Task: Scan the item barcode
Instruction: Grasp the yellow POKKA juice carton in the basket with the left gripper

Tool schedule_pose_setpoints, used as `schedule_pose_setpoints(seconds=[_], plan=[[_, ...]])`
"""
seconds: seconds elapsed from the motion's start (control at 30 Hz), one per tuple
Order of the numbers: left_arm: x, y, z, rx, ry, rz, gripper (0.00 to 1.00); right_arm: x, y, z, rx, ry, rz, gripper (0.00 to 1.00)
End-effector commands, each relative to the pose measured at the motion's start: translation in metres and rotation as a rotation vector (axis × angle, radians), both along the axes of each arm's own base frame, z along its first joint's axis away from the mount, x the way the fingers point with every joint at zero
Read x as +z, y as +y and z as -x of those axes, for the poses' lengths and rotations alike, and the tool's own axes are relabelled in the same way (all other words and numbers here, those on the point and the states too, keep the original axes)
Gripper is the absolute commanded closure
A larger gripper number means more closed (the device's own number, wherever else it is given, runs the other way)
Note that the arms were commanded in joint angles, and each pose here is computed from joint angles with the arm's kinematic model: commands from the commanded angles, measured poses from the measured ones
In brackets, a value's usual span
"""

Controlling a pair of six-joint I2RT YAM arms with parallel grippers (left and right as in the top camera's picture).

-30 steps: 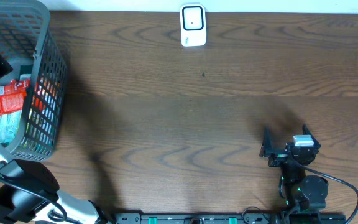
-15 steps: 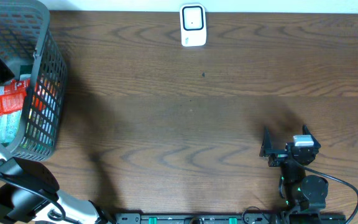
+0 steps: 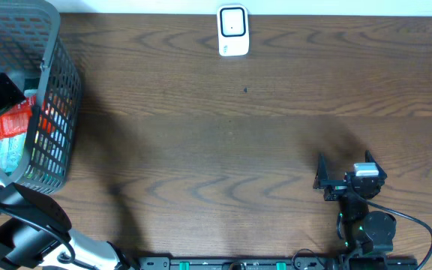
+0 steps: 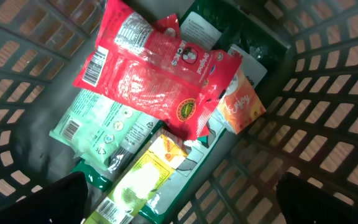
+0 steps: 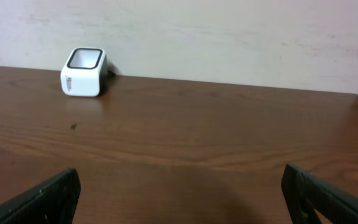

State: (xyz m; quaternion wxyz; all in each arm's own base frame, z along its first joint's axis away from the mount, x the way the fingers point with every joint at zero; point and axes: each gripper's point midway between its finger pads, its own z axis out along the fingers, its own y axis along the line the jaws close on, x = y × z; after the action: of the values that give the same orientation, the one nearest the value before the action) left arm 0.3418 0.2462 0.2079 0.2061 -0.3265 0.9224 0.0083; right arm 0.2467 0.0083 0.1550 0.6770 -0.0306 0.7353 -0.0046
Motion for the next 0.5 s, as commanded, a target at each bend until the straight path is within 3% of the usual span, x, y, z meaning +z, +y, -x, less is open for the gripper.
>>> schedule_pose_setpoints(seconds=[0.0, 0.47], plan=[[-0.010, 0.002, 0.003, -0.004, 0.027, -0.004, 0.02, -0.001, -0.002, 0.000, -0.009, 0.005, 0.010, 0.01], [-0.034, 0.003, 0.002, -0.005, 0.034, 0.003, 0.02, -0.001, -0.002, 0.000, -0.009, 0.005, 0.010, 0.01]])
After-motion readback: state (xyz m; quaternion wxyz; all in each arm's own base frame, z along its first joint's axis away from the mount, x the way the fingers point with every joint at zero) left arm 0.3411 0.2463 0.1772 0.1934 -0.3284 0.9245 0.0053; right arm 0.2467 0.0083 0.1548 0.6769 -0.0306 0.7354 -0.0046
